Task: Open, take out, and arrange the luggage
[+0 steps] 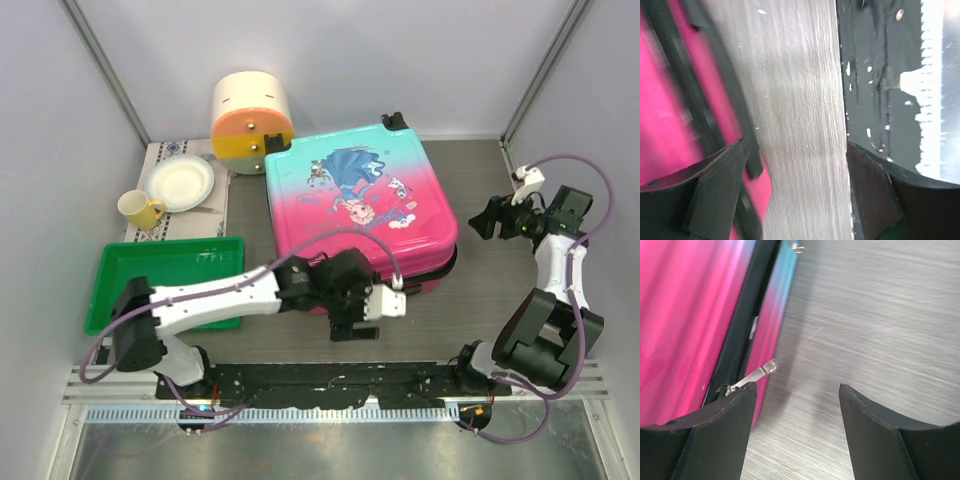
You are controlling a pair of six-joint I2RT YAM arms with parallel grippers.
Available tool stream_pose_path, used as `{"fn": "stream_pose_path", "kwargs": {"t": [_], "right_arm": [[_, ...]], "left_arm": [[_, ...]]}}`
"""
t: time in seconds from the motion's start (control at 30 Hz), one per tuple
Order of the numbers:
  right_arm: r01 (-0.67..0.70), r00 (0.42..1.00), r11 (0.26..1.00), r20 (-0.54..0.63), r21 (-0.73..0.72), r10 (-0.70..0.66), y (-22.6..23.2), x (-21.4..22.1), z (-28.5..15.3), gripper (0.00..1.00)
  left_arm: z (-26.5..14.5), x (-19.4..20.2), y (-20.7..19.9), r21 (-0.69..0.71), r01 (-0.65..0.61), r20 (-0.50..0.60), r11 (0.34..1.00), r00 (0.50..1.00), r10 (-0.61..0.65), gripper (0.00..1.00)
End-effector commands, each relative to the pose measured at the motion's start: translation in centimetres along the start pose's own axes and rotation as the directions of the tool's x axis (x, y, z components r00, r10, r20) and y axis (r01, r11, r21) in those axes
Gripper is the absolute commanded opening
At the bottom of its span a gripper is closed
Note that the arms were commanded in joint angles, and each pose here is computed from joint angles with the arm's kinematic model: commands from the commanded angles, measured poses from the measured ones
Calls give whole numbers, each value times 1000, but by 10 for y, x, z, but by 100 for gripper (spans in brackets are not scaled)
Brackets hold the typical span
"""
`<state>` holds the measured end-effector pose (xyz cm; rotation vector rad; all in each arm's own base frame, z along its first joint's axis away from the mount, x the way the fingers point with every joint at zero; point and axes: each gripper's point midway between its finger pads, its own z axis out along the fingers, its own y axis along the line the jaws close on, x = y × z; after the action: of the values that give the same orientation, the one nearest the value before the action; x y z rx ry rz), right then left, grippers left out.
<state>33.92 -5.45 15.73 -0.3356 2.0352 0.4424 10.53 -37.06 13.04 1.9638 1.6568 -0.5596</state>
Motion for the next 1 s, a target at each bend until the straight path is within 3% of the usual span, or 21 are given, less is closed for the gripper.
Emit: {"fn": "stream_pose_path", "kwargs": {"t": [0.0, 0.07, 0.17, 0.27, 0.33, 0.37, 0.43, 0.53, 0.6, 0.67, 0.77, 0.97], "right_arm": [[73, 997, 982, 13, 176, -77, -24, -53, -39, 77], [64, 998, 989, -11, 137, -63, -4, -58, -52, 77], [74, 997, 995, -43, 69, -71, 30, -60, -64, 77], [116, 991, 993, -75, 34, -113, 56, -60, -67, 77], [147, 986, 989, -79, 29, -144, 67, -63, -70, 77], [175, 982, 985, -78, 5, -174, 77, -65, -65, 77], [204, 976, 979, -76, -14, -204, 87, -69, -63, 77], [245, 963, 967, -96, -74, -251, 108, -68, -60, 77], [265, 957, 958, -93, -108, -275, 120, -66, -60, 77], [277, 951, 954, -106, -116, -289, 124, -59, -59, 77], [302, 942, 949, -123, -86, -311, 121, -52, -61, 77], [312, 937, 950, -175, 28, -303, 99, -44, -62, 78]], "left_arm": [[-98, -47, 14, 91, 197, 205, 976, 956, -212, 85], [-131, -56, 34, 67, 305, 272, 950, 910, -312, 87], [-174, -33, 91, 51, 563, 357, 825, 761, -542, 88], [-211, 31, 150, -1, 825, 459, 565, 502, -733, 87], [-228, 50, 167, -7, 884, 546, 467, 394, -739, 87], [-226, 78, 172, 21, 948, 562, 317, 251, -788, 87], [-229, 92, 181, 44, 967, 612, 252, 173, -771, 88], [-214, 107, 177, 66, 976, 623, 209, 124, -772, 88], [-195, 115, 179, 125, 979, 611, 162, 53, -790, 87], [-169, 111, 180, 177, 972, 562, 158, 32, -826, 85], [-145, 82, 184, 196, 950, 542, 242, 101, -834, 82], [-112, 26, 230, 254, 921, 560, 295, 109, -821, 80]]}}
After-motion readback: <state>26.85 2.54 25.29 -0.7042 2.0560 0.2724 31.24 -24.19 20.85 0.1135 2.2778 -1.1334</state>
